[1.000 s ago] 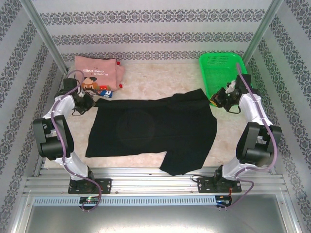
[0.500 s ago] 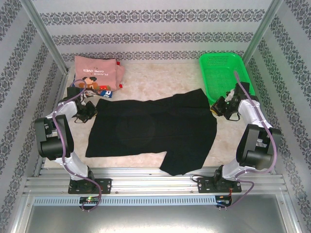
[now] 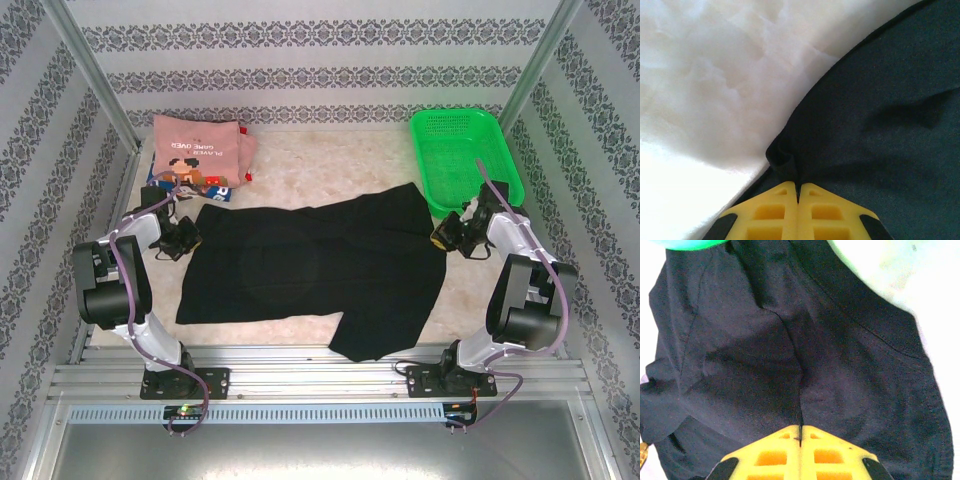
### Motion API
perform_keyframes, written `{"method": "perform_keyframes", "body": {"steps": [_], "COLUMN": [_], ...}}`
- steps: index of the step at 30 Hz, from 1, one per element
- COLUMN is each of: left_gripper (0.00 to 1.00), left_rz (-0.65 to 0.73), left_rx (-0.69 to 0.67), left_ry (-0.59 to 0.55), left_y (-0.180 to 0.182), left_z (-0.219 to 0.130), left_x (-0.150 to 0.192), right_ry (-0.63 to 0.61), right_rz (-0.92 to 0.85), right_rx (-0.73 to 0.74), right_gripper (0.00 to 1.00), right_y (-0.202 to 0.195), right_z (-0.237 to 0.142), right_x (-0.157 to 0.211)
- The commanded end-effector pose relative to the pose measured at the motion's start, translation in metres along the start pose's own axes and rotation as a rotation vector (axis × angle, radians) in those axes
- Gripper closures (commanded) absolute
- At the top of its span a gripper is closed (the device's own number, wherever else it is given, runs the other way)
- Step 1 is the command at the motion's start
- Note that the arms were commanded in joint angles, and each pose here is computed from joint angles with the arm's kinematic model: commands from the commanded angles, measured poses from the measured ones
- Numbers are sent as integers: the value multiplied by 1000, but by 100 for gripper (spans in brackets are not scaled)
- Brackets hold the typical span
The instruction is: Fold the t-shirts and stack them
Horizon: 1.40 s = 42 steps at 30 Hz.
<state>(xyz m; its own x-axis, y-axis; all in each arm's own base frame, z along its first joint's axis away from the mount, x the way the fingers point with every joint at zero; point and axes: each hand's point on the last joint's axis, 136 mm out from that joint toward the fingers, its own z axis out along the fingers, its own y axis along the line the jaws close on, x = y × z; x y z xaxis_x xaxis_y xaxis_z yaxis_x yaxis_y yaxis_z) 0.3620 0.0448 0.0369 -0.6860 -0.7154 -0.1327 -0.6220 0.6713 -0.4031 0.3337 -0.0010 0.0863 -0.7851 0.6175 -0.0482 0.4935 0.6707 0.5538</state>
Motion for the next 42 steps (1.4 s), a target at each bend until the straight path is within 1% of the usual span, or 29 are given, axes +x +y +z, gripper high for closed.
{"method": "perform_keyframes", "body": {"steps": [1, 3, 4, 5, 7, 10, 12, 13, 14, 16, 18, 20, 22, 26, 29, 31, 33, 35, 37, 42], "left_gripper": [86, 73, 66, 62, 53, 41, 36, 35, 34, 34, 36, 36, 39, 46, 48, 50, 50, 50, 50, 55], "left_rz": [-38, -39, -38, -32, -17, 12, 38, 53, 70, 108, 144, 180, 204, 258, 288, 294, 296, 308, 336, 339], "left_rx": [-16, 16, 31, 45, 79, 118, 151, 174, 189, 209, 203, 194, 185, 192, 199, 186, 172, 174, 147, 101], "left_ry": [-20, -21, -21, -28, -63, -151, -204, -218, -228, -224, -206, -192, -171, -131, -122, -112, -110, -102, -80, -38], "left_y": [8, 1, -3, -8, -19, -37, -51, -60, -68, -80, -87, -92, -94, -99, -102, -98, -95, -98, -100, -94], "left_z": [5, 2, -2, -8, -26, -59, -74, -77, -79, -71, -56, -41, -27, -2, 10, 18, 27, 36, 47, 64], "left_x": [-6, -8, -8, -10, -15, -33, -48, -56, -65, -78, -87, -93, -97, -94, -90, -89, -90, -93, -91, -84], "right_ry": [-37, -38, -36, -38, -51, -98, -133, -147, -162, -161, -138, -109, -89, -57, -26, -16, -7, 0, 7, 8], "right_rz": [-12, -11, -13, -15, -25, -53, -83, -101, -124, -174, -230, -284, -302, -345, -368, -369, -366, -367, -366, -365], "right_rx": [20, 22, 21, 19, 22, 10, -19, -38, -58, -82, -61, -10, 26, 80, 94, 97, 99, 105, 120, 144], "right_gripper": [95, 88, 83, 76, 67, 52, 42, 38, 35, 30, 30, 30, 31, 33, 34, 34, 34, 34, 35, 35], "right_y": [-6, -7, -6, -5, -2, 9, 23, 31, 40, 58, 73, 86, 94, 109, 117, 118, 117, 114, 111, 110], "right_z": [-4, -4, -4, -6, -13, -31, -47, -53, -59, -62, -58, -46, -32, -7, 8, 14, 19, 23, 27, 35], "right_x": [-5, -4, -4, -4, -4, -7, -9, -8, -8, -6, -7, -11, -18, -30, -31, -31, -30, -31, -32, -41]}}
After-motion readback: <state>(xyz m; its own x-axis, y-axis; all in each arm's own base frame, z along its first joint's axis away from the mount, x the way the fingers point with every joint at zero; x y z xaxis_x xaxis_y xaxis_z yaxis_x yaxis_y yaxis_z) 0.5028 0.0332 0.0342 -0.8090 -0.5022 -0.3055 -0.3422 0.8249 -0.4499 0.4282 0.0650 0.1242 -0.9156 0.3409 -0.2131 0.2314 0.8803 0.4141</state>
